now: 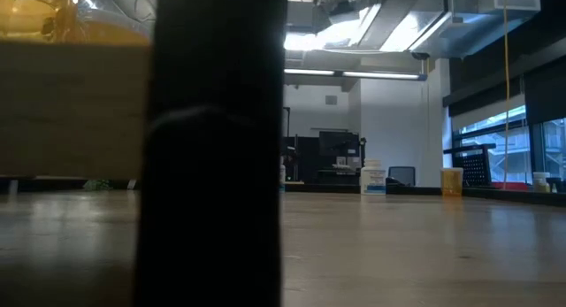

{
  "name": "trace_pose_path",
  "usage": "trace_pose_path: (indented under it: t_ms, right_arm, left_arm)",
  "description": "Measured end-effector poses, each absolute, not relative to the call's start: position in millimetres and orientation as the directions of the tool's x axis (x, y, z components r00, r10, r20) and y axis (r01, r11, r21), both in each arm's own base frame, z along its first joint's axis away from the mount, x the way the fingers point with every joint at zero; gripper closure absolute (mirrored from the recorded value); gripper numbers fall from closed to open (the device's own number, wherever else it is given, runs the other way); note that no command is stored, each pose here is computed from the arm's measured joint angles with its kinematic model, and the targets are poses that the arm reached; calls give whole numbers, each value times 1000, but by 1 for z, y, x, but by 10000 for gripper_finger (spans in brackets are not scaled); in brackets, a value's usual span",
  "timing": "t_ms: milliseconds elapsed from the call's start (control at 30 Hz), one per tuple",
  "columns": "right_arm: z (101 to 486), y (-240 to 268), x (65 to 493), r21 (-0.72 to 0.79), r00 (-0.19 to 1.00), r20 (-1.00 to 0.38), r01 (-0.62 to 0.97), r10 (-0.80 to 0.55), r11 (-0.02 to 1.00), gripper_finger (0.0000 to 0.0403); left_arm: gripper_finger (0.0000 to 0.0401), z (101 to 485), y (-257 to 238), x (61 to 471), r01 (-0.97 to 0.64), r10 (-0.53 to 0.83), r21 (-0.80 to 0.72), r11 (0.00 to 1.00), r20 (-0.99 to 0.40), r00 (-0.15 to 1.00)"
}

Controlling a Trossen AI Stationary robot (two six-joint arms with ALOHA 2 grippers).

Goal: Pick and place medicine bottles onto shelf by color
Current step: Put the green pill bottle on the shelf aligned with the other green pill bottle

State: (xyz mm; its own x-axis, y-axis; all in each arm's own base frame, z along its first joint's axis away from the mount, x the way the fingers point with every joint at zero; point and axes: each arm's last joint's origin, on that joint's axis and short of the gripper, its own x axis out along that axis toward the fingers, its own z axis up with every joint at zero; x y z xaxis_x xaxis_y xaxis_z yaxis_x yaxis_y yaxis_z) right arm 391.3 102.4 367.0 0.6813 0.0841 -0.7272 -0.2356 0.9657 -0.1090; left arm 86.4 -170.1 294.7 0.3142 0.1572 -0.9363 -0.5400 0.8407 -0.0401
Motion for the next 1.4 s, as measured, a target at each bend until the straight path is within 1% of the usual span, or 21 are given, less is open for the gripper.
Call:
trace_pose_path:
  t_ms: [233,400,667,867,1400]
  right_arm:
    - [362,100,398,-107,672,-737,-229,77,968,218]
    - [362,100,398,-110,672,-737,-230,76,967,218]
    - [362,100,398,-110,672,-737,-231,77,967,218]
    - [362,100,398,-110,672,-737,-231,77,967,218]
    - [362,100,399,-128,678,-731,-248,77,960,218]
  left_arm:
    - [299,280,-178,79,-537,113,-72,840,-946,303]
    - [299,275,-179,77,-526,108,-72,847,-947,304]
    - [299,246,-180,77,-521,99,-79,850,-947,304]
    - [299,228,-179,75,-525,72,-65,848,-969,238]
    - [299,231,-179,75,-502,82,-50,863,-968,238]
